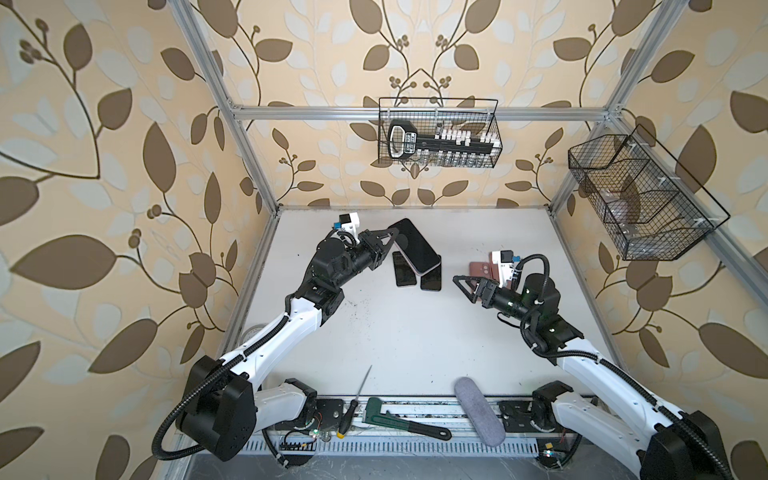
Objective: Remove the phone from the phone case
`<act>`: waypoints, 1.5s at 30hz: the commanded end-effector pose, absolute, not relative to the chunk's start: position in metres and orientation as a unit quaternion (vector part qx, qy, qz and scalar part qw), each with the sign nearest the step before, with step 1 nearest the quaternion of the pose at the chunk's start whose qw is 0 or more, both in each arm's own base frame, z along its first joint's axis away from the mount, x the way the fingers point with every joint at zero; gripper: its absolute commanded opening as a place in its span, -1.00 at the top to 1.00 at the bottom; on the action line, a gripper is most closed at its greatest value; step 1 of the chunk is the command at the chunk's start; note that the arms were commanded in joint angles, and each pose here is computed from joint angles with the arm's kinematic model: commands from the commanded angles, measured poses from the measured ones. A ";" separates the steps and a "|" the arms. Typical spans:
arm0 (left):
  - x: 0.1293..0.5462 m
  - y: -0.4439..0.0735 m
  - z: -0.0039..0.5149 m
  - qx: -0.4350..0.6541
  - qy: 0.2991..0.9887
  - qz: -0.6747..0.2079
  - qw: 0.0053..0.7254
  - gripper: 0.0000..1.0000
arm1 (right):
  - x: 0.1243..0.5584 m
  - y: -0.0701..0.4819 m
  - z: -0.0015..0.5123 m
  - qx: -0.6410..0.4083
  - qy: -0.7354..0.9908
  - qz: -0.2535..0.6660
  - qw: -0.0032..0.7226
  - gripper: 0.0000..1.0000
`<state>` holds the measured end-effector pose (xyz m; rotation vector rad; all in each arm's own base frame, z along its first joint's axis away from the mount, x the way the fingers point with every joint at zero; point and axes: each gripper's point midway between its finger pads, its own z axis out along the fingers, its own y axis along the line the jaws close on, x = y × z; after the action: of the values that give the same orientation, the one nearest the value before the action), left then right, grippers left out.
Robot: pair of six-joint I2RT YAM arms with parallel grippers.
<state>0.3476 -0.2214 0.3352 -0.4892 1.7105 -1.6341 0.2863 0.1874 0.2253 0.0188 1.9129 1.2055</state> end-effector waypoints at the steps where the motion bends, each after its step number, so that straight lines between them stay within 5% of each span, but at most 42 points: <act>1: 0.339 -0.212 0.378 -0.183 0.605 -0.669 0.392 1.00 | 0.292 0.191 0.241 0.017 0.740 0.503 0.446 -0.89; 45: 0.337 -0.225 0.375 -0.184 0.597 -0.686 0.372 1.00 | 0.299 0.236 0.286 -0.052 0.678 0.593 0.432 -0.80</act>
<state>0.3501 -0.2261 0.3307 -0.5584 1.6742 -1.6796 0.2986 0.2321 0.2644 -0.0872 1.7512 1.4525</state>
